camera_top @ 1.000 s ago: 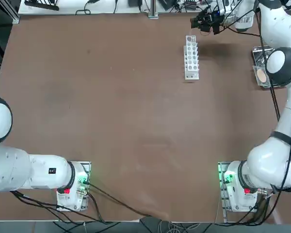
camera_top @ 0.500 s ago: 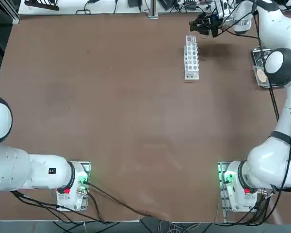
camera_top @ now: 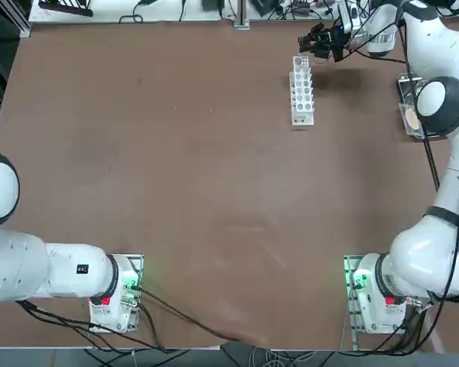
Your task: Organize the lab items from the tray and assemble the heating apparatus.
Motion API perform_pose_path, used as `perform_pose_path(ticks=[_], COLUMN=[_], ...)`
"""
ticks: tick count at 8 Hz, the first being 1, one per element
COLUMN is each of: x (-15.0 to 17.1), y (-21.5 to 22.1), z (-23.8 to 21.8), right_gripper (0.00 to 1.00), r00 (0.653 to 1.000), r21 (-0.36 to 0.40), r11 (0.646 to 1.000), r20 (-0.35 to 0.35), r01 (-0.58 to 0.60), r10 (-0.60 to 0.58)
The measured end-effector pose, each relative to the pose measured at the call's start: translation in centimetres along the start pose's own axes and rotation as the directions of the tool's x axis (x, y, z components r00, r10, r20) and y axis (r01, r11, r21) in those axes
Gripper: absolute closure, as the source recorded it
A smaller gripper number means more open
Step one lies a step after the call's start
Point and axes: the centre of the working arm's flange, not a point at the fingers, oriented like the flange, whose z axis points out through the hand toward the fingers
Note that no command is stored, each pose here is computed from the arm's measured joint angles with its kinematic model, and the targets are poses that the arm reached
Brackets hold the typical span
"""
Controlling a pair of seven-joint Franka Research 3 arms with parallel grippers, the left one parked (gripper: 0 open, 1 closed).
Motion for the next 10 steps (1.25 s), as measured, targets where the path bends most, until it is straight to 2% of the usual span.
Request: perform_pose_path(ticks=[3, 5, 8, 9, 10], x=[-0.2, 0.1, 0.4, 0.6, 1.0], y=[0.0, 0.2, 0.3, 0.3, 0.5], z=[-0.1, -0.2, -0.4, -0.4, -0.7], right_gripper=[0.75, 0.63, 0.07, 0.00, 0.00], r00=[1.000, 1.000, 1.000, 1.000, 1.000], r21=[0.000, -0.003, -0.004, -0.004, -0.007], r11=[1.000, 1.000, 1.000, 1.000, 1.000], r20=[-0.002, -0.002, -0.004, -0.007, -0.010], r01=[0.003, 0.012, 0.016, 0.007, 0.000], r10=[-0.003, -0.012, -0.016, -0.007, -0.001])
